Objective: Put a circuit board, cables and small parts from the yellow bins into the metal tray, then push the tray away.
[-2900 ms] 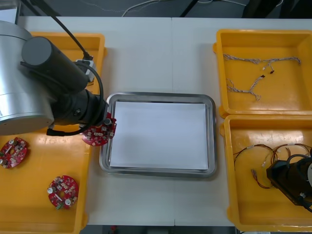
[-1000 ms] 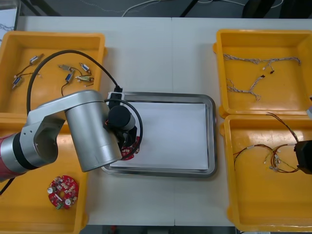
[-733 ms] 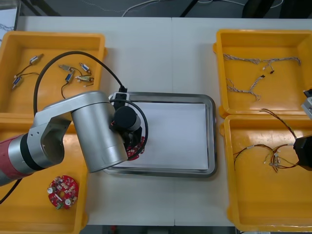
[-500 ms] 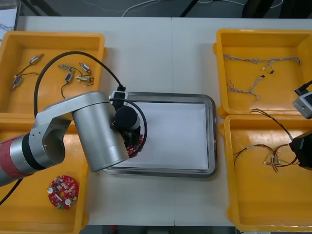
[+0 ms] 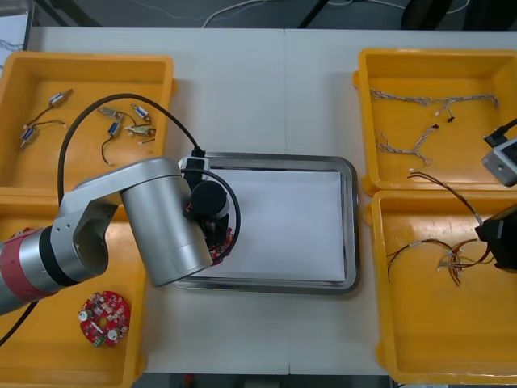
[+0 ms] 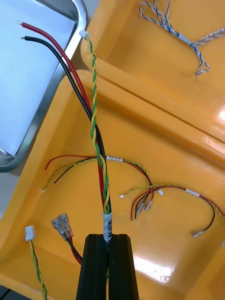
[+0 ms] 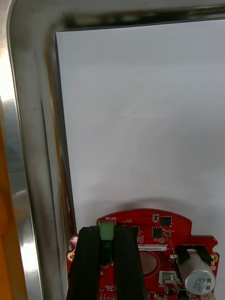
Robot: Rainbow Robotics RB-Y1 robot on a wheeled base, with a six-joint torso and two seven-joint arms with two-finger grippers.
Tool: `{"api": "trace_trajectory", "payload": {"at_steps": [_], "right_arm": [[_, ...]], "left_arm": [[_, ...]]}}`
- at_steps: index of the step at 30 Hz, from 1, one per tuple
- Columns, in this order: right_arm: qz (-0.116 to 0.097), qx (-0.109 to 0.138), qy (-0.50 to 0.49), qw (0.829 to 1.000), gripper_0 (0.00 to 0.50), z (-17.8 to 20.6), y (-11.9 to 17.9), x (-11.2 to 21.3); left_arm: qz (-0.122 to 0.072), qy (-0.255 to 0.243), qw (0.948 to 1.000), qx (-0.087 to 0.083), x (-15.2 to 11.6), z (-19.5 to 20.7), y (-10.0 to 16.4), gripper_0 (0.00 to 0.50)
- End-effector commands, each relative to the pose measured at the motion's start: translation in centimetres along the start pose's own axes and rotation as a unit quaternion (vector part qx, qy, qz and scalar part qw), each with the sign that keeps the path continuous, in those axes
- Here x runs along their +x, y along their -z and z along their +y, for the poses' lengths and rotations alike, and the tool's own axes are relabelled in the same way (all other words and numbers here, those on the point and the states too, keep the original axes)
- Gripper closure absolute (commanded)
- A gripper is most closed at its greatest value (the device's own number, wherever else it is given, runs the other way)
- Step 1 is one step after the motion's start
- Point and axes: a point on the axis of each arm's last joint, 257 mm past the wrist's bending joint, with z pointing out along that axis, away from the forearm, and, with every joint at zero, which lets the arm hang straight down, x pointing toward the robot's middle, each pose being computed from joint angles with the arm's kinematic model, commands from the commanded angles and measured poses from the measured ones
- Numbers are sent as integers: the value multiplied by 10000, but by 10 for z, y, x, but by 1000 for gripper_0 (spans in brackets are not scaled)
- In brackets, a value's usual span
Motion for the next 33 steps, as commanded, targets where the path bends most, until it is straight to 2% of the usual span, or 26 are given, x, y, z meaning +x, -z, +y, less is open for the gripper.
{"api": "trace_trajectory", "payload": {"at_steps": [1, 2, 4, 5, 7, 10, 15, 20, 22, 25, 30, 33], "right_arm": [[-233, 197, 507, 9982, 500, -3, 16, -21], [-233, 205, 511, 9982, 500, -4, 16, -21], [-234, 190, 546, 9981, 500, -2, 15, -22], [-240, 188, 547, 9980, 500, -2, 15, -23], [-224, 193, 586, 9978, 500, 0, 14, -24], [-234, 199, 642, 9975, 500, 2, 12, -27], [-262, 123, 835, 9961, 500, 12, 10, -34], [-299, 51, 981, 9947, 500, 20, 9, -41], [-311, 2, 1049, 9940, 500, 24, 9, -43], [-322, -55, 1138, 9930, 500, 30, 9, -46], [-326, -130, 1401, 9895, 500, 44, 5, -53], [-334, -123, 1620, 9861, 500, 53, 2, -60]], "left_arm": [[49, -405, 9991, 72, 12, -12, 0, 482], [49, -398, 9992, 72, 12, -12, 0, 455], [33, -389, 9992, 80, 11, -13, 0, 363], [29, -389, 9992, 87, 11, -13, 0, 345], [31, -380, 9992, 107, 12, -15, 0, 234], [10, -374, 9992, 136, 10, -16, 0, 106], [-93, -401, 9990, 178, 6, -18, 5, 25], [-299, -373, 9983, 332, -8, -20, 21, 12], [-358, -339, 9977, 474, -16, -22, 32, 9], [-452, -326, 9967, 594, -27, -24, 46, 0], [-569, -284, 9957, 677, -45, -16, 66, 0], [-592, -291, 9957, 649, -55, -1, 81, 0]]}}
